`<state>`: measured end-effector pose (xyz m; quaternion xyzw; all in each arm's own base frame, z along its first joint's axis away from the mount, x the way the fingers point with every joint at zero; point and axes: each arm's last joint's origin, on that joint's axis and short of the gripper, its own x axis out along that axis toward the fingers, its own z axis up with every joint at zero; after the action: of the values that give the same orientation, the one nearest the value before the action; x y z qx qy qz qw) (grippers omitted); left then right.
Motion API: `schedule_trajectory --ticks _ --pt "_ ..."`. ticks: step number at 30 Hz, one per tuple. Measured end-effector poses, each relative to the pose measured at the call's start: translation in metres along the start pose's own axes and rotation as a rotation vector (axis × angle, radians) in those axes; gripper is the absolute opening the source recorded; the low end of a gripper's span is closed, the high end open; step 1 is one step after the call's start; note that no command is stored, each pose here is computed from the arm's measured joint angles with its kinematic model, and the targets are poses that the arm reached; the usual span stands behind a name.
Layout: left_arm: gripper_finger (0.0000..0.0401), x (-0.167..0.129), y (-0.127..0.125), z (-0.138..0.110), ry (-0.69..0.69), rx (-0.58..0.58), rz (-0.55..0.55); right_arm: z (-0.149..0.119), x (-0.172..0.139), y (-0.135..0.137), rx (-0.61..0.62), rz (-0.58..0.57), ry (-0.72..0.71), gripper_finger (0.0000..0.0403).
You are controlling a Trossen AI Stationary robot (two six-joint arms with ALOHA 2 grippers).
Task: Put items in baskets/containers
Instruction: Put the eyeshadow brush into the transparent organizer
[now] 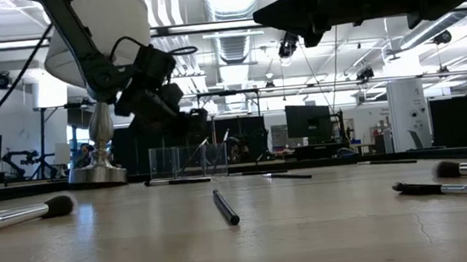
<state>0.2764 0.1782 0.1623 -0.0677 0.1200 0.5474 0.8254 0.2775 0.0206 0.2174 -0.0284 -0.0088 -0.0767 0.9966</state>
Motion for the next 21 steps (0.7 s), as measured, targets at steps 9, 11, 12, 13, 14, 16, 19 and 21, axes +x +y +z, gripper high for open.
schedule_trajectory --ticks 9,11,12,13,14,16,19,21 --pt "0.0041 -0.023 -0.007 0.012 0.035 0.021 -0.152 0.000 0.000 0.000 -0.004 0.000 0.000 0.0008" --pt "0.0041 -0.027 -0.011 0.012 0.032 0.024 -0.169 0.000 0.000 0.000 -0.002 0.000 0.000 0.0008" --pt "0.0041 -0.029 -0.014 0.012 0.032 0.026 -0.178 0.000 0.000 0.000 -0.002 0.000 0.000 0.0008" --pt "0.0041 -0.031 -0.016 0.012 0.031 0.029 -0.187 0.000 0.000 0.000 -0.002 0.000 0.000 0.0008" --pt "0.0041 -0.033 -0.018 0.011 0.030 0.031 -0.196 0.000 0.000 0.000 0.000 0.000 0.000 0.0008" --pt "0.0041 -0.037 -0.023 0.010 0.033 0.039 -0.213 0.000 0.000 0.000 0.001 0.000 0.000 0.0008" --pt "0.0041 -0.042 -0.029 0.008 0.036 0.046 -0.237 0.000 0.000 0.000 0.001 0.000 0.000 0.0008" --pt "0.0041 -0.046 -0.032 0.006 0.049 0.056 -0.249 0.000 0.000 0.000 0.001 0.000 0.000 0.0008"
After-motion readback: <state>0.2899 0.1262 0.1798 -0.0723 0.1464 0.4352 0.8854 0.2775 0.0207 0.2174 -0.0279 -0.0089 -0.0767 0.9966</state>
